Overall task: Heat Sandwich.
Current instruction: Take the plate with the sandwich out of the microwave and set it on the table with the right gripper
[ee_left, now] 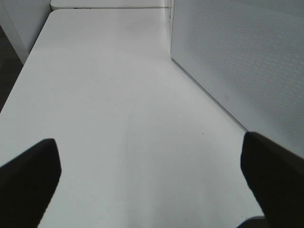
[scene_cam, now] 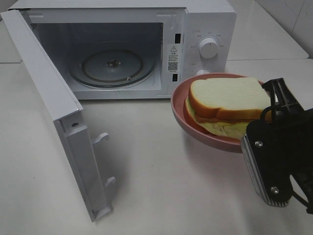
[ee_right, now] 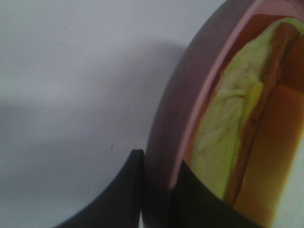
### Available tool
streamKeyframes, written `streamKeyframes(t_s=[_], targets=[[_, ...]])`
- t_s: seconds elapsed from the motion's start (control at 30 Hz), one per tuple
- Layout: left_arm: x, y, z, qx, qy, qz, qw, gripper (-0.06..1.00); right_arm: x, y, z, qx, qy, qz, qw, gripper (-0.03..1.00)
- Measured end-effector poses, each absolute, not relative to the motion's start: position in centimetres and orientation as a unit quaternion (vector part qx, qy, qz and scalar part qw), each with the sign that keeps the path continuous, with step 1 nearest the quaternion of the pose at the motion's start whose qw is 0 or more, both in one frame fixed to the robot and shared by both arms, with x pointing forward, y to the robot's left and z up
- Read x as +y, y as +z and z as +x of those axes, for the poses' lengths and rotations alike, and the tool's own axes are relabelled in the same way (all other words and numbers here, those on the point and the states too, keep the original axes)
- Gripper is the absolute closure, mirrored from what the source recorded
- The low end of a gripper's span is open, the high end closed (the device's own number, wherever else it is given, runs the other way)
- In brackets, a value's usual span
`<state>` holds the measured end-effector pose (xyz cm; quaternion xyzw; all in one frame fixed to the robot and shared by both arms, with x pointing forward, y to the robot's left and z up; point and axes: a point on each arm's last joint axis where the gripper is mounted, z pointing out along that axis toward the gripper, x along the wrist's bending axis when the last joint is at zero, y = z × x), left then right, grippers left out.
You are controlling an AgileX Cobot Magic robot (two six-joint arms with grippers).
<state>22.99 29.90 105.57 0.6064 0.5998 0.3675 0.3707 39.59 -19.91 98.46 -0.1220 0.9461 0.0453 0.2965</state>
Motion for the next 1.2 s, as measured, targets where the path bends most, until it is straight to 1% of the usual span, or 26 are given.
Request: streamKeyframes(t_s=[0.33, 0.6, 0.9, 1.2], targets=[[29.9, 105.6, 23.0, 0.6, 0.368, 0.606, 0.371, -0.03, -21.3, 98.3, 39.6, 0.957, 0.009, 0.013, 0.289, 0.85], [29.9, 105.6, 23.0, 0.6, 0.368, 0.606, 0.371, -0.03, -22.2, 98.5, 39.6, 0.951, -0.022, 0.081, 0.296, 0.85], [29.9, 105.6, 23.0, 0.6, 0.368, 0.606, 0.371, -0.03, -23.2, 98.5, 39.4, 0.935, -0.046, 0.195, 0.294, 0.85], [29.9, 105.6, 23.0, 0.6, 0.368, 0.606, 0.371, -0.03, -24.1, 98.4, 39.7, 0.893, -0.077, 0.312, 0.316, 0.85]])
